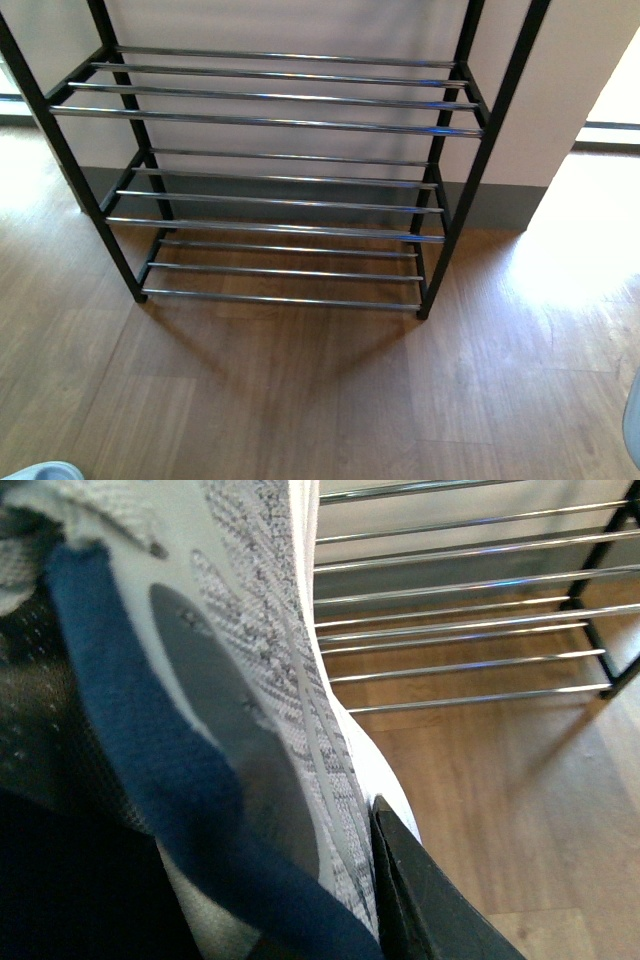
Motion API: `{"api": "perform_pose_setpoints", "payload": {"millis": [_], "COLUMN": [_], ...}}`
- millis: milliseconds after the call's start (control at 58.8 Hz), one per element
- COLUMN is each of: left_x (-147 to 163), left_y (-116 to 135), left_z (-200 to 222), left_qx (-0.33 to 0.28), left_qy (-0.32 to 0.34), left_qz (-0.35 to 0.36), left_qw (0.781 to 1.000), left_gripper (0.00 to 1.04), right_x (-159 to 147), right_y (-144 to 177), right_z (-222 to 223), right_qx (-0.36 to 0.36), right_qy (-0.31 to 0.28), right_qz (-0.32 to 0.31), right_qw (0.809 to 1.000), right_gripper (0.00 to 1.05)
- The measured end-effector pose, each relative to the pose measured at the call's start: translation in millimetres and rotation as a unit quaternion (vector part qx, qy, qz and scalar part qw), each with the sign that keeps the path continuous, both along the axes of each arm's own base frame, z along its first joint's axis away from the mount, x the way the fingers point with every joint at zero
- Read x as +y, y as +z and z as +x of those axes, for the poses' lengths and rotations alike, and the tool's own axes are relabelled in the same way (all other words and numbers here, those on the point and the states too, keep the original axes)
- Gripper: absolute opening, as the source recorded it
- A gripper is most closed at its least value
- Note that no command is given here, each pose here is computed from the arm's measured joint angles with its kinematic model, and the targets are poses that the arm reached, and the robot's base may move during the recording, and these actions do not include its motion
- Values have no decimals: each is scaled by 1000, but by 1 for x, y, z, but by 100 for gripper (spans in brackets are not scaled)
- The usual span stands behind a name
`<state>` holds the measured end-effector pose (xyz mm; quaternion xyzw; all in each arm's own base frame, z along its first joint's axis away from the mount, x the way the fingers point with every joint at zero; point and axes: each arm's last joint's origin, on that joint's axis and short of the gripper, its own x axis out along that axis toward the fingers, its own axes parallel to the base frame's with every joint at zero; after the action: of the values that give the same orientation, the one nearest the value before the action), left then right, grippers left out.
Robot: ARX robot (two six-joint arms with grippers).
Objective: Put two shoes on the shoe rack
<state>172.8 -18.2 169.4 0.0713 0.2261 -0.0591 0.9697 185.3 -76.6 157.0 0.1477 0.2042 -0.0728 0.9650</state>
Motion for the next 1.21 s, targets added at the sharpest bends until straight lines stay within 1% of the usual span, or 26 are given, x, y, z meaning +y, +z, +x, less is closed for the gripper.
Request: {"api": "perform_pose_setpoints", "payload": {"millis": [51, 425, 1208], "left_x": [1, 0, 0], "left_y": [0, 0, 0], "left_z": [0, 0, 0], "left_qx": [0, 1, 1], "left_qy": [4, -4, -4], "left_qz": [0, -4, -4], "left_qw": [1000, 1000, 1000], "left_gripper": [2, 2, 2], "right_x": [1, 0, 0], "right_y": [0, 0, 0], "right_z": [0, 0, 0], "right_qx": [-1, 1, 1], "right_qy": [8, -4, -4], "right_qz": [3, -1, -1], "right_qw": [1000, 1000, 1000], "right_gripper": [4, 4, 4]}}
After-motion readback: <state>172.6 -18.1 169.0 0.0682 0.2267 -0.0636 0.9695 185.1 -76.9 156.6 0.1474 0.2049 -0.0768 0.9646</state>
